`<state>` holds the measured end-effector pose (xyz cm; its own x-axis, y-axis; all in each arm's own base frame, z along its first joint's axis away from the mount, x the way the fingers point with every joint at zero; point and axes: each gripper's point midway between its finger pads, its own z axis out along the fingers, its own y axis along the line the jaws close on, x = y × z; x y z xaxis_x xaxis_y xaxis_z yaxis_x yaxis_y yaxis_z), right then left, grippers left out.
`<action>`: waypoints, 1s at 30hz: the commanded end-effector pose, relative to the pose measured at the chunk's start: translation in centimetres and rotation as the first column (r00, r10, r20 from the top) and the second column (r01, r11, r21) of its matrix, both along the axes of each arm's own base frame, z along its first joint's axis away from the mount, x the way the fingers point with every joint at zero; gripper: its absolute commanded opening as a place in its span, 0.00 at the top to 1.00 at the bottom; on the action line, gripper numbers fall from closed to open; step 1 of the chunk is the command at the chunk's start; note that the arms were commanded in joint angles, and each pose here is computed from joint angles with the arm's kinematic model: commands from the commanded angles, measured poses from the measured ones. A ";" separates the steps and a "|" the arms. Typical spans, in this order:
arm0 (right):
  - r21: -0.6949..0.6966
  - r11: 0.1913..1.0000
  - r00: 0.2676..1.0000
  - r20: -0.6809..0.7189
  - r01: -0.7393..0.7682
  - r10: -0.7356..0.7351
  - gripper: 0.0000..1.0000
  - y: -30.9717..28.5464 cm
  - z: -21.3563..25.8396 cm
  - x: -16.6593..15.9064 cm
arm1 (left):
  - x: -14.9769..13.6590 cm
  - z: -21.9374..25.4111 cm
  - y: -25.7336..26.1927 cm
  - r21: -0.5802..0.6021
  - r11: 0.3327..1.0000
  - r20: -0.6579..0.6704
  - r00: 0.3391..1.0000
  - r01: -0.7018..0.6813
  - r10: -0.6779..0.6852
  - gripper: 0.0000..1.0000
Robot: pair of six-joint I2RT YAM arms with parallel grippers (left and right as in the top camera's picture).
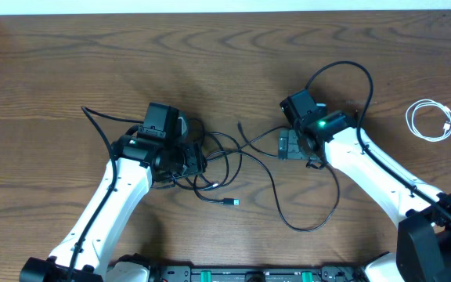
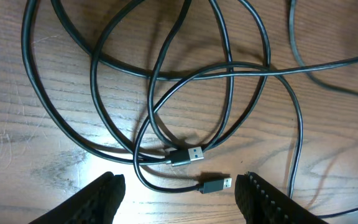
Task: Untangle cables
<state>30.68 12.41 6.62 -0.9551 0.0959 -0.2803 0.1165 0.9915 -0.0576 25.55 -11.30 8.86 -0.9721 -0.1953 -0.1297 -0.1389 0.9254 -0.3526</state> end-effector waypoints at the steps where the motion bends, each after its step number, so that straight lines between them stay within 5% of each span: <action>1: 0.002 0.999 0.999 0.031 0.034 -0.035 0.01 -0.1 -0.1 0.7 | -0.2 -0.2 0.2 0.013 1.000 -0.008 1.000 -0.011 0.011 0.37; 9: 0.463 0.881 0.981 -0.097 -0.102 0.165 0.01 9.9 0.7 -2.4 | -0.2 -0.2 0.2 0.013 1.000 -0.007 1.000 -0.011 0.011 0.37; 19: 0.443 0.867 0.969 0.022 -0.228 0.244 0.01 13.6 1.2 -2.4 | -0.3 -0.2 0.3 0.015 1.000 -0.015 1.000 -0.011 0.011 0.37; 25: 0.433 0.901 1.000 0.001 0.003 -0.004 0.01 12.5 0.9 -1.0 | -0.3 -0.2 0.3 0.015 1.000 -0.015 1.000 -0.011 0.011 0.02; 30: 0.437 0.898 0.998 -0.035 0.060 -0.050 0.01 13.0 -0.7 -0.9 | -0.3 -0.2 0.3 0.015 1.000 -0.014 1.000 -0.011 0.011 0.02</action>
<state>29.65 25.59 7.76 -0.9600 0.1853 -0.2097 0.0881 0.9114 0.4020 25.41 -11.20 8.80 -0.9711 -0.2058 -0.1208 -0.1527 0.9248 -0.3484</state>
